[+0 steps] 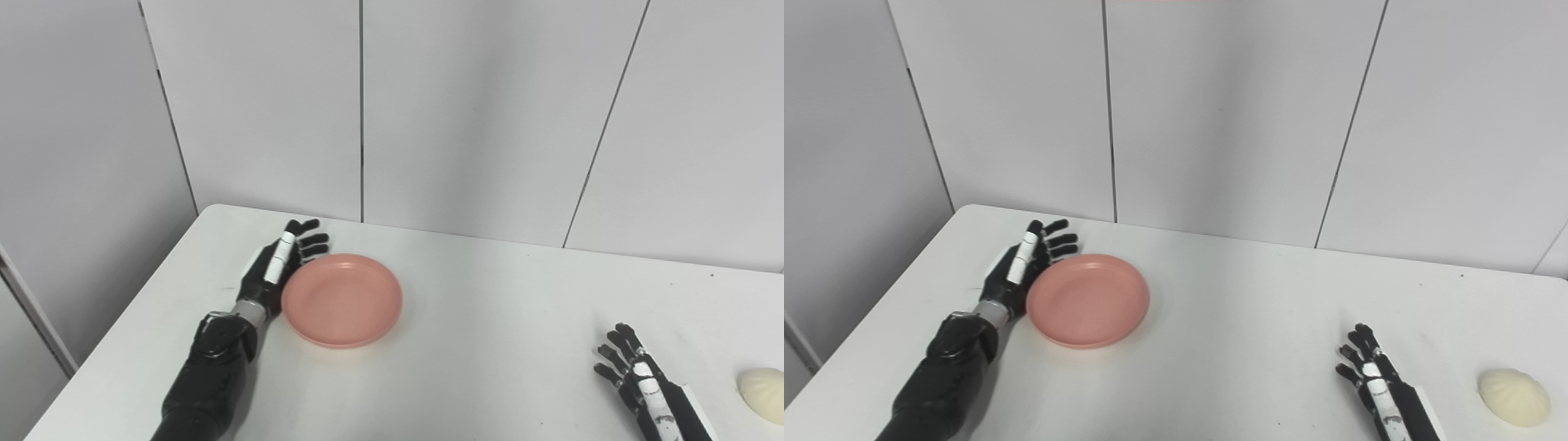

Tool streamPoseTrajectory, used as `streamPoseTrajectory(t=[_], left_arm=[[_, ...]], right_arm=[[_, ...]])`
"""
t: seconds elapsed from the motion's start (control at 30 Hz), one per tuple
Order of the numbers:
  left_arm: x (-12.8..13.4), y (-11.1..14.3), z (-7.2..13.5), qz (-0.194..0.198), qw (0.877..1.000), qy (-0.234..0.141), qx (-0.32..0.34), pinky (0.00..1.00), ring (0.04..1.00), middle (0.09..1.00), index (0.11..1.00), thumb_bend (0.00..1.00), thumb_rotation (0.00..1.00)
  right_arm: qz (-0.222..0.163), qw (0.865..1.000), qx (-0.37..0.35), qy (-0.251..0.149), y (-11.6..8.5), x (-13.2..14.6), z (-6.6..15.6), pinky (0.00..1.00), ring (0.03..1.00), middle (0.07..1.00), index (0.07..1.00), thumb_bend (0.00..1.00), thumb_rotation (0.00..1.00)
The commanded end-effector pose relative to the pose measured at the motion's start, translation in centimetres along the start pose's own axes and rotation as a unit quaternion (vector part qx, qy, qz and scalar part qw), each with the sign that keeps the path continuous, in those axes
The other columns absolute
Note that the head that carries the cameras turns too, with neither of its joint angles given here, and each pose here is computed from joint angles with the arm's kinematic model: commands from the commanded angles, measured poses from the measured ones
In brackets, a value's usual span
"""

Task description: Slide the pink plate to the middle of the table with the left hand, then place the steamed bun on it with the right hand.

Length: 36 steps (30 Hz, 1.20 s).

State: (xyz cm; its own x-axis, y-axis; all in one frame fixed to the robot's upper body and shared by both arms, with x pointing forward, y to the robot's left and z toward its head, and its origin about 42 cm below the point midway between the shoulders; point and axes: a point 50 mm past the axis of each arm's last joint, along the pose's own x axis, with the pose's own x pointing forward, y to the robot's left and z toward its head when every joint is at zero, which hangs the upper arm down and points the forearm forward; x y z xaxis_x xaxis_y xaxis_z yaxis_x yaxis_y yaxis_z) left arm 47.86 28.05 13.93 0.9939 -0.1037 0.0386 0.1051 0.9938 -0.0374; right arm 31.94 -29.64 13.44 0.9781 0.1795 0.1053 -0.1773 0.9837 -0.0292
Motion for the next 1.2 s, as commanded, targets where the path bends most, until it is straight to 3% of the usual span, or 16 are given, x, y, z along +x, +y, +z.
streamPoseTrajectory(t=[0.0,0.47,0.8,1.17], left_arm=[[0.2,-0.5,0.3,-0.003,1.000,0.007,0.007,0.69,0.773,0.759,0.786,0.90,0.89],[0.8,-3.9,-0.1,-0.016,1.000,0.019,-0.007,0.73,0.772,0.756,0.774,0.88,0.89],[0.3,-6.4,1.8,-0.034,0.999,0.000,-0.034,0.76,0.792,0.789,0.822,0.93,0.89],[0.0,-9.4,2.1,-0.070,0.996,0.015,-0.046,0.77,0.808,0.795,0.828,0.88,0.91]], right_arm=[[0.014,1.000,0.006,0.005,0.8,0.0,-0.5,0.88,0.921,0.955,0.959,0.76,0.85],[0.022,1.000,0.005,0.003,1.8,0.2,-0.3,0.87,0.909,0.955,0.960,0.77,0.85],[0.019,1.000,-0.005,-0.002,4.3,0.7,0.5,0.83,0.892,0.935,0.940,0.82,0.85],[0.022,1.000,-0.014,-0.004,6.8,1.1,1.2,0.83,0.895,0.934,0.943,0.79,0.87]])
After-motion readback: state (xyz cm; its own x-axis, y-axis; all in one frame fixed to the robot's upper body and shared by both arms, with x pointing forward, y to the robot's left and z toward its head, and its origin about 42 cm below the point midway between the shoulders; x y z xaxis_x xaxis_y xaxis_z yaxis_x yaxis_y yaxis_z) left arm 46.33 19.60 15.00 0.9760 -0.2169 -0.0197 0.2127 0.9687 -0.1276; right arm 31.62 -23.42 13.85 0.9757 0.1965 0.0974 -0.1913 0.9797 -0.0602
